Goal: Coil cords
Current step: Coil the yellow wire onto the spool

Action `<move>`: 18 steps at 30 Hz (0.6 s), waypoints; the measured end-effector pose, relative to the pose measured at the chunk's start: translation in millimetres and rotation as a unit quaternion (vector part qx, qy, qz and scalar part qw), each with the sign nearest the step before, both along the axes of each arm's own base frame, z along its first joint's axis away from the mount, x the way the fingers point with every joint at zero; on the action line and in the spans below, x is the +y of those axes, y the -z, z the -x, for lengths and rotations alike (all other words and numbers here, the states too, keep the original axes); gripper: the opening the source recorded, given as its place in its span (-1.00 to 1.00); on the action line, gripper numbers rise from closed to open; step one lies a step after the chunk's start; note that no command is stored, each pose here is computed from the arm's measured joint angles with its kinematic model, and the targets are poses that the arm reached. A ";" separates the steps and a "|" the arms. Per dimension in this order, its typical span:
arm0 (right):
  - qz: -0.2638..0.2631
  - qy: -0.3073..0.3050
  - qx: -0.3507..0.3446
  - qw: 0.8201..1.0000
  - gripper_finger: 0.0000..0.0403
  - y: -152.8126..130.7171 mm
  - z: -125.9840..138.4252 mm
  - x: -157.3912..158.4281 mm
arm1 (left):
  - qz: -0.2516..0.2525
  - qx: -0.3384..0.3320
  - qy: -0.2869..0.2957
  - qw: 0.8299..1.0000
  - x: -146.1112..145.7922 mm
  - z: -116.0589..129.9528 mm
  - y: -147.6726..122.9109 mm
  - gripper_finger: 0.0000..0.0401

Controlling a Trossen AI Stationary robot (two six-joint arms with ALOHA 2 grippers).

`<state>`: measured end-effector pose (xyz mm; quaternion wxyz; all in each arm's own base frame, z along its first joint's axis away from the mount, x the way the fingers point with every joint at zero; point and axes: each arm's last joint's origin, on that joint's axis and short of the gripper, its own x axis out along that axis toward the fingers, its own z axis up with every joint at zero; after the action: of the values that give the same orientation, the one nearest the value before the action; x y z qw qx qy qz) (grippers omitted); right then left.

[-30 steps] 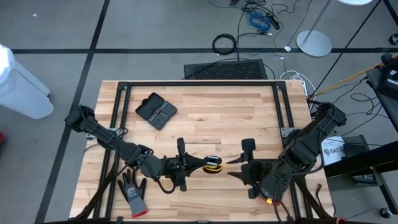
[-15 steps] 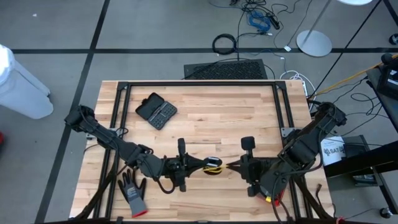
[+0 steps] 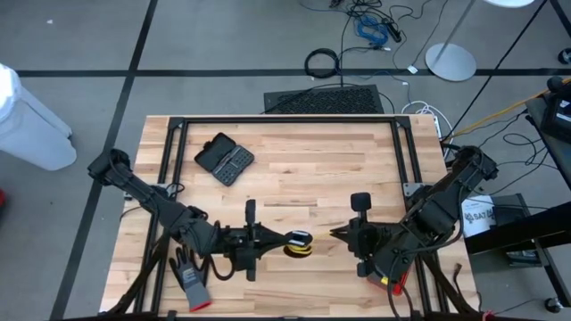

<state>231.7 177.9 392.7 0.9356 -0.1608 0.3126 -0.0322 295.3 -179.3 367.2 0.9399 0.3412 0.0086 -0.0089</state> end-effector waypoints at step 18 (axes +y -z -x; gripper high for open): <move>0.013 0.001 0.016 1.000 -1.00 2.6 2.5 -1.9 | 0.010 -0.007 0.005 1.000 -2.0 4.9 -4.2 -1.00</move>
<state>229.3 176.0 390.1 0.9281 -0.1736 0.3276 -0.0347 290.4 -181.4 371.3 0.9432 0.3320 0.0003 -0.0112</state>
